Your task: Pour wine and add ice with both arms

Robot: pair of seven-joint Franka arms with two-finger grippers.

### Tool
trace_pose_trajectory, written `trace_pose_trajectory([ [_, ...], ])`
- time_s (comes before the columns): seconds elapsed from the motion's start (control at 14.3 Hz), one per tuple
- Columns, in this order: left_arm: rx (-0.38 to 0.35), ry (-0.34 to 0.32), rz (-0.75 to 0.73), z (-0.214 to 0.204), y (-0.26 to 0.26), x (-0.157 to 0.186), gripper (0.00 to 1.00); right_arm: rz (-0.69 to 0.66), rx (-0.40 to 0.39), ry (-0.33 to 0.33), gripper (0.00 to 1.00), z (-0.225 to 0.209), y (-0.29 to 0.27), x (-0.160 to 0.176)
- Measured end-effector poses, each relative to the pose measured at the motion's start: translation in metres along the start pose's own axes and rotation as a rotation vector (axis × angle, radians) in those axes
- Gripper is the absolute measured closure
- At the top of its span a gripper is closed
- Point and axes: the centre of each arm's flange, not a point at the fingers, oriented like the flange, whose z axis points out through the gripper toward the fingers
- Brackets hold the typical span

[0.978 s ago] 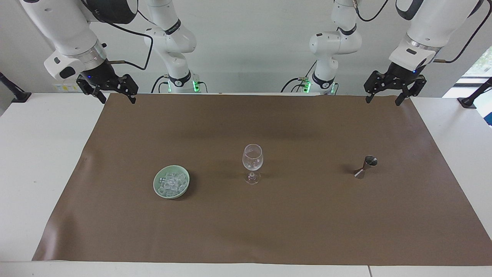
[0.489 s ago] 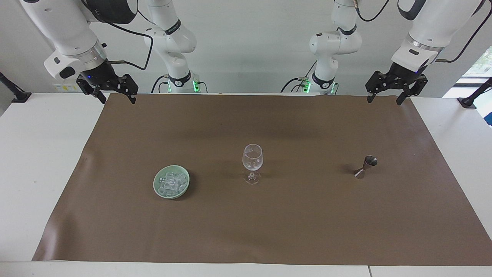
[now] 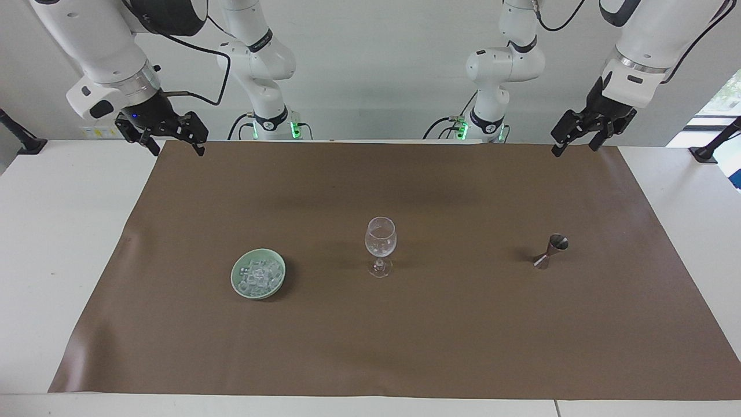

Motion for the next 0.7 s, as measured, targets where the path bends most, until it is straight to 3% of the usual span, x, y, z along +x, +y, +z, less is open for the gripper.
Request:
trace_pose_trajectory([
  [0.42,-0.008,-0.012,-0.078,-0.005,0.0,-0.005,0.0,0.0,0.0,0.0,0.0,0.0,0.0,0.0],
  [0.7,-0.055,-0.042,-0.159,-0.006,-0.027,0.002,0.0,0.0,0.0,0.0,0.0,0.0,0.0,0.0],
])
